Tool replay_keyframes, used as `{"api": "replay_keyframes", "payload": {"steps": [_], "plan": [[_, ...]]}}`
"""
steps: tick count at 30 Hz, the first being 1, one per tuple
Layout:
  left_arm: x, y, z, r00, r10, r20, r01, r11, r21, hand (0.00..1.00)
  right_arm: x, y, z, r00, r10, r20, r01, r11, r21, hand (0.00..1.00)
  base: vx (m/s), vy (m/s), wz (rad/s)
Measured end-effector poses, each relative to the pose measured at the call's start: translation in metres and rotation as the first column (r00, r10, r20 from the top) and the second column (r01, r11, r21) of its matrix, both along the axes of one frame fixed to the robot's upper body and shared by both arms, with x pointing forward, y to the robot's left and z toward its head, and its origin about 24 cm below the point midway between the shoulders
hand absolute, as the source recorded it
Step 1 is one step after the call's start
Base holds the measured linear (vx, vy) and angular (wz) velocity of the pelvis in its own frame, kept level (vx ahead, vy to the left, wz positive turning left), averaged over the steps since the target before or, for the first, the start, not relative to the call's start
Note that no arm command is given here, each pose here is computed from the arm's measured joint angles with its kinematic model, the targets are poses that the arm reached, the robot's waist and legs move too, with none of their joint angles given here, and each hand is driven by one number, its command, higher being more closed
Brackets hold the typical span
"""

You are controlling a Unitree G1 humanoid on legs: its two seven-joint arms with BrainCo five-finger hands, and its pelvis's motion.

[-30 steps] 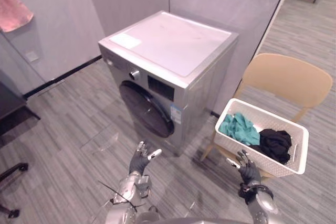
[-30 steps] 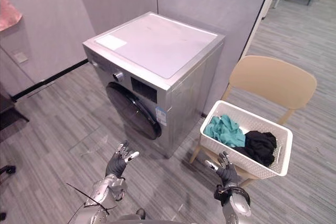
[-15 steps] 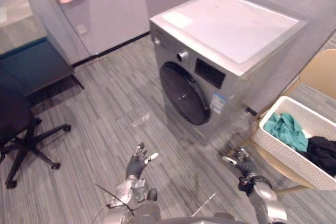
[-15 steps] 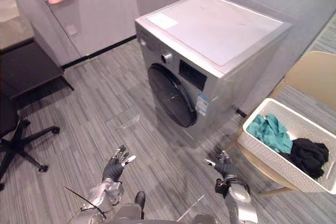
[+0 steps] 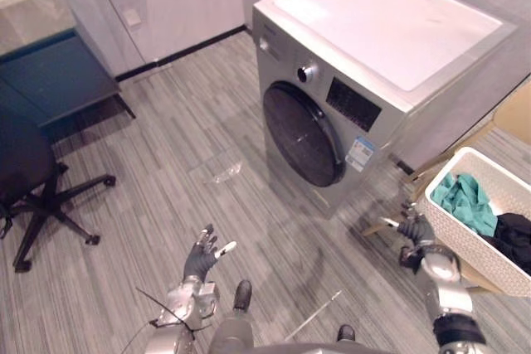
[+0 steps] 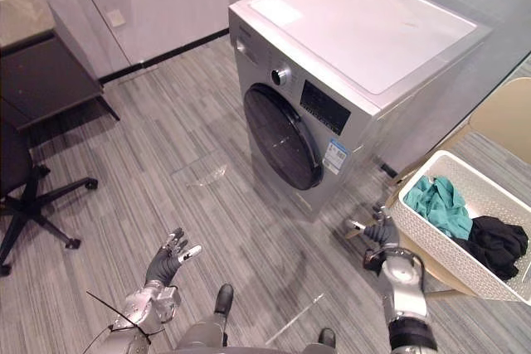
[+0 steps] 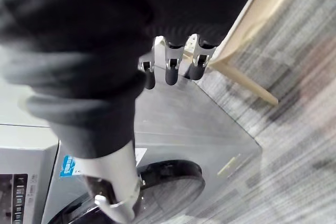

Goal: Pick up the laundry basket with both hands and put the clothes into the washing machine.

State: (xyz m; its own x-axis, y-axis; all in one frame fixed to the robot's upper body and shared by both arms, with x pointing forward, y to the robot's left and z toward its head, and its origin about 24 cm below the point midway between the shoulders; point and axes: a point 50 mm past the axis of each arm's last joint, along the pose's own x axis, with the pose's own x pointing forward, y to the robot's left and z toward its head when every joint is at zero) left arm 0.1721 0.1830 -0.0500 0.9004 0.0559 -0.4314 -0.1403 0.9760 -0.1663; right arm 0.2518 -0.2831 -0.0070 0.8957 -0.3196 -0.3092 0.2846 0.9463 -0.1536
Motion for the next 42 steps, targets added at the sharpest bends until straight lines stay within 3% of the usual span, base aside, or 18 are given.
{"api": "replay_keyframes", "payload": {"steps": [6,17,42], "plan": [[0.0,0.001,0.0,1.0,0.004,-0.002,-0.004,1.0,0.003,0.0,0.033,-0.01,0.029,0.999,0.033,0.04,-0.03,0.996,-0.083,0.0,-0.02,-0.001,0.07],[0.0,0.001,0.0,0.999,0.042,-0.004,-0.042,0.999,-0.021,0.0,0.079,0.003,0.069,0.987,0.126,0.103,-0.111,0.984,-0.141,0.0,-0.01,-0.004,0.11],[0.016,-0.002,0.023,0.989,0.084,0.122,-0.076,0.995,-0.065,0.0,0.137,-0.011,0.178,0.957,0.01,0.289,0.034,0.989,-0.146,0.0,-0.01,0.014,0.04]]}}
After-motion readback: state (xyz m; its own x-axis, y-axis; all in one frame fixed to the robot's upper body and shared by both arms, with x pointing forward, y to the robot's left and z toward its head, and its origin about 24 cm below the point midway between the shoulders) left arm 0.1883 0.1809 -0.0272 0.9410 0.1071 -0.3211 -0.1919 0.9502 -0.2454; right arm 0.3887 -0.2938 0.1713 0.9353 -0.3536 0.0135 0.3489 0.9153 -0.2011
